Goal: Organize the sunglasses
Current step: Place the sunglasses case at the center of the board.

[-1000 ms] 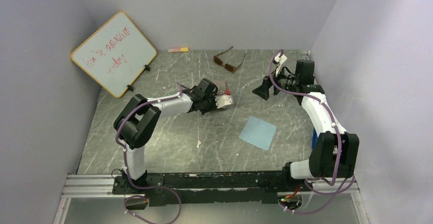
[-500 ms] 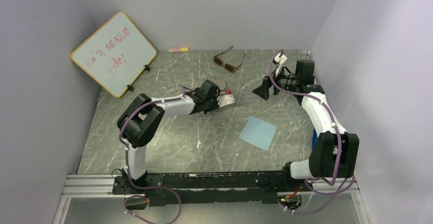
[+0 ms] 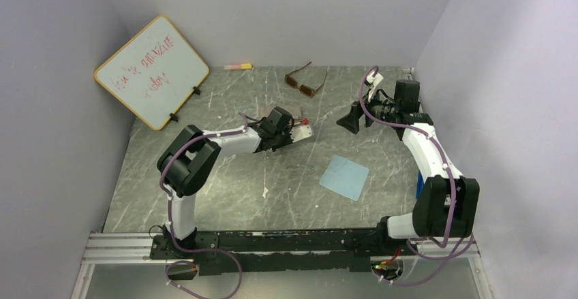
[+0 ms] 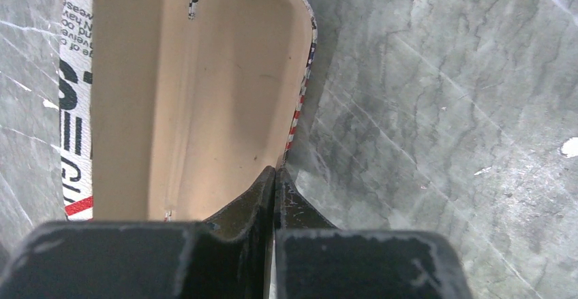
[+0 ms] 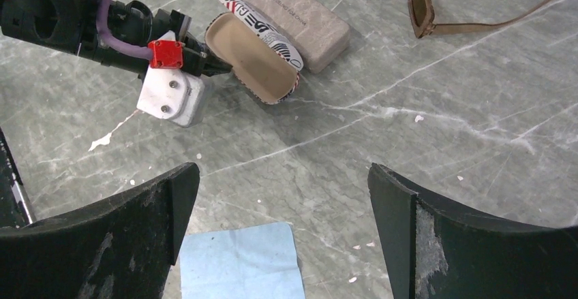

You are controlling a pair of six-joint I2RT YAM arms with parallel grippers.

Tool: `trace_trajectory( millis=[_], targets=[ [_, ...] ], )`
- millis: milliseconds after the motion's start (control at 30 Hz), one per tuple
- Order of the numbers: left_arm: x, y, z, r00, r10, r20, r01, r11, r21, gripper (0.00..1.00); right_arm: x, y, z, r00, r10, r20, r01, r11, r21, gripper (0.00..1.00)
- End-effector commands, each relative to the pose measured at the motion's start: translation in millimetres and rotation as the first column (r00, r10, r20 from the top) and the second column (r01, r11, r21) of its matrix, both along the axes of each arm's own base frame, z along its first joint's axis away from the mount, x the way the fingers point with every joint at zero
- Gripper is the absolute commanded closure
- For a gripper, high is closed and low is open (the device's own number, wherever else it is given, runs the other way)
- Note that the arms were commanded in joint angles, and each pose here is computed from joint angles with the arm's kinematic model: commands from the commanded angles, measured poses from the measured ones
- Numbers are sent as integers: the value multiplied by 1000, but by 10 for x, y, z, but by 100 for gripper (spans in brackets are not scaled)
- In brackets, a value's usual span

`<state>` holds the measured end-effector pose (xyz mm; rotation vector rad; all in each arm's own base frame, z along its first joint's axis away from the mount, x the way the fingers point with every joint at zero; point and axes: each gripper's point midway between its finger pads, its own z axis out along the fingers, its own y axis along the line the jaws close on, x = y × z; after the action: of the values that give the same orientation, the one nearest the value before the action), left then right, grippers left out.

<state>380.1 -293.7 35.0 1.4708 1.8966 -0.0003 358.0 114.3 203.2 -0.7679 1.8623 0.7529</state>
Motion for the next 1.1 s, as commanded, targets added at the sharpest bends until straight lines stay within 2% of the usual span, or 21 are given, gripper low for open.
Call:
trace_trajectory(
  millis=[0, 667, 1067],
  targets=[
    [97, -50, 175, 999, 21, 49, -20, 999, -36, 93, 8, 11, 47, 1000, 17, 18, -17, 1000, 17, 0],
    [111, -44, 590, 992, 43, 115, -32, 994, -102, 87, 3, 11, 52, 1000, 18, 15, -18, 1000, 20, 0],
    [-65, -62, 778, 996, -13, 90, 25, 991, -135, 85, -26, 8, 60, 999, 34, 26, -35, 999, 12, 0]
  ],
)
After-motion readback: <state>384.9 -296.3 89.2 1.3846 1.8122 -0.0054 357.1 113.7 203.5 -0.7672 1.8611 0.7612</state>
